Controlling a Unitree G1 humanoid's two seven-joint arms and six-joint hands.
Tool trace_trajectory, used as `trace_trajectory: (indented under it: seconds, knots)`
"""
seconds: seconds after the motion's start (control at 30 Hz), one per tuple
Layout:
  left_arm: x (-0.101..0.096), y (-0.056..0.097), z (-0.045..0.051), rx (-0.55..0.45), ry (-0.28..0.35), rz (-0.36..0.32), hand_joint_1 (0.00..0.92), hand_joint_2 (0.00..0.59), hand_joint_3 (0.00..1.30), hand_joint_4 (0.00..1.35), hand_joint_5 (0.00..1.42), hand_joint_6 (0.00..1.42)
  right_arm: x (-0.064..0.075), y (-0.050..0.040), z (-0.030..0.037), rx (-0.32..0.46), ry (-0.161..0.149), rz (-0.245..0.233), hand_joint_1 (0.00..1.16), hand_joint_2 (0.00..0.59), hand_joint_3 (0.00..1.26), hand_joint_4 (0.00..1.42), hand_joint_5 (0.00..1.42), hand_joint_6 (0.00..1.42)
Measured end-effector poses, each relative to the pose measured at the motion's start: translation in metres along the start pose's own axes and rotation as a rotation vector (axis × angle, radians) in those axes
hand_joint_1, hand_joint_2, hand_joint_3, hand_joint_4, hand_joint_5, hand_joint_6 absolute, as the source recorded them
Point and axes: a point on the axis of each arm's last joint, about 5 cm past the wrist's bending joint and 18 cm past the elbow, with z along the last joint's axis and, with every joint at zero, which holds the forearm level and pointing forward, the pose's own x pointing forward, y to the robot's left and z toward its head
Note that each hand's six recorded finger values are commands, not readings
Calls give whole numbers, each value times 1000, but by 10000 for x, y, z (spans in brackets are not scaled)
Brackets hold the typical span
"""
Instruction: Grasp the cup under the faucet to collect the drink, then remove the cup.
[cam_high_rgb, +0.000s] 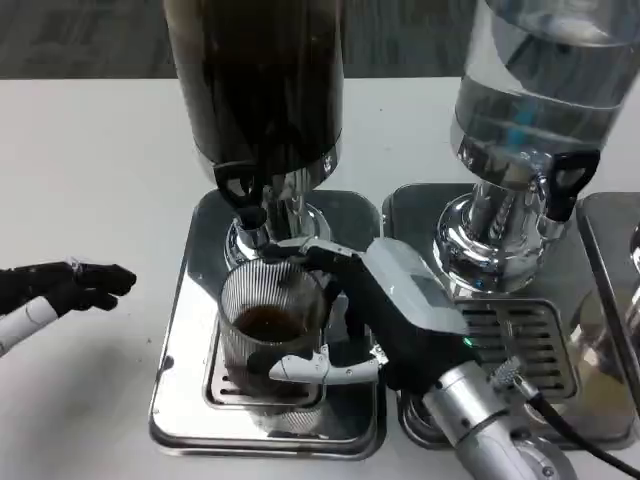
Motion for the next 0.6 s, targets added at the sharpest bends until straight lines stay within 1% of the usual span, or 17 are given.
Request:
trace_trajectory:
  seconds: [0.1, 0.27, 0.37, 0.5, 0.6]
  knots:
    - [0, 0, 0, 0, 0, 0, 0, 95, 345, 274, 282, 227, -16, -41, -20, -16, 10, -11, 696, 248, 441, 553, 806, 1150]
    - [7, 2, 3, 1, -1, -1, 0, 96, 345, 274, 282, 229, -47, -82, -42, -38, 20, -20, 674, 253, 452, 561, 816, 1171]
    - [13, 5, 7, 2, -3, -2, 0, 96, 345, 274, 282, 230, -75, -125, -48, -48, 25, -35, 672, 253, 453, 562, 819, 1173]
    - [17, 4, 8, 3, -3, -4, 0, 96, 345, 274, 282, 230, -124, -165, -74, -54, 55, -52, 671, 253, 453, 567, 822, 1175]
    - [23, 2, 10, 5, -4, -8, 0, 98, 345, 274, 282, 231, -147, -183, -66, -52, 58, -59, 671, 253, 453, 568, 823, 1176]
